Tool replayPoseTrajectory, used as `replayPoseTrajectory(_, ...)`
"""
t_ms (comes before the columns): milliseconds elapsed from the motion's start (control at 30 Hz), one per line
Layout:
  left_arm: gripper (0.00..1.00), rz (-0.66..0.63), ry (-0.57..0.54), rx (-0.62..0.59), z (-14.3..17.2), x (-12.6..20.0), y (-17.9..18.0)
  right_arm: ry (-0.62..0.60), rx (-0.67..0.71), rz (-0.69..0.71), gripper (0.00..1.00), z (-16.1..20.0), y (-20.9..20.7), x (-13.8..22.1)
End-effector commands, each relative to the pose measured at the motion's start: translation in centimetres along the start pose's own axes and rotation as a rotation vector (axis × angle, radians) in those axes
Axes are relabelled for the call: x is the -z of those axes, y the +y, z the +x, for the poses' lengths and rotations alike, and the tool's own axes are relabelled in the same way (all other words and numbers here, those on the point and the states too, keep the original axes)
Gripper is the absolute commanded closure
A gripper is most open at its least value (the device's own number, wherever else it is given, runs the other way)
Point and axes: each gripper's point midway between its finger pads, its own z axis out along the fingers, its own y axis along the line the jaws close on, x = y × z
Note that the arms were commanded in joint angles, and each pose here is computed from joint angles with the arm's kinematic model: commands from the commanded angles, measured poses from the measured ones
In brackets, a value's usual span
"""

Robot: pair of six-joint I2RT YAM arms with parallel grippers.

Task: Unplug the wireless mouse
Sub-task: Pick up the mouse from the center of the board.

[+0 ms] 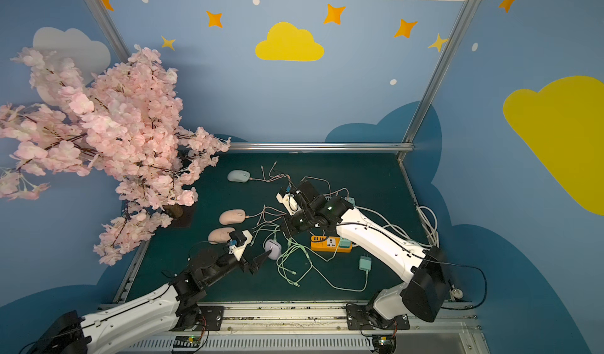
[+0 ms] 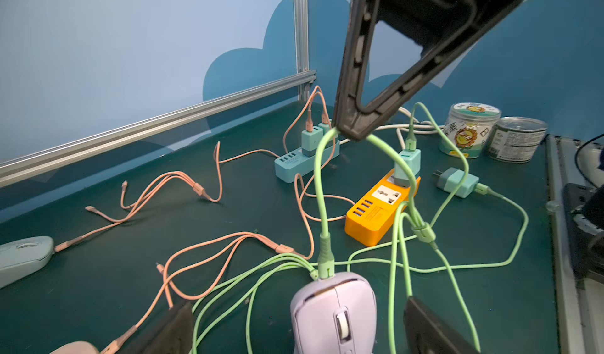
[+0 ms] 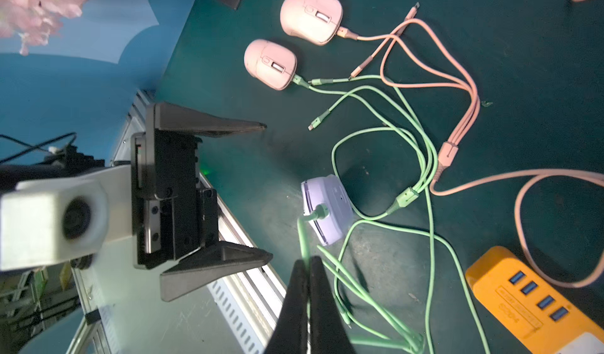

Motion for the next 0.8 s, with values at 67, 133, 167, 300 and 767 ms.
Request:
replayPoseTrajectory(67,0.00,-0.064,0.010,-0.013,-0.7,-0.1,1.1,-0.127,-0.138,-0.002,1.00,-2.0,0.7,2.1)
replayPoseTrajectory(133,0.00,-0.068,0.013,-0.005,-0.6,-0.1,1.2,-0.132,-0.148,-0.018,1.00,-2.1,1.1,2.6)
replayPoseTrajectory(167,0.00,-0.067,0.013,-0.003,-0.6,-0.1,1.2,-0.133,-0.150,-0.027,1.00,-2.2,1.4,2.8)
replayPoseTrajectory(300,0.00,-0.046,0.024,0.003,-0.6,-0.5,0.8,-0.132,-0.151,-0.075,1.00,-2.3,2.7,3.0)
replayPoseTrajectory(767,0.06,0.039,0.049,0.058,-0.6,-3.7,-0.7,-0.138,-0.106,-0.202,1.00,-2.8,6.9,4.8)
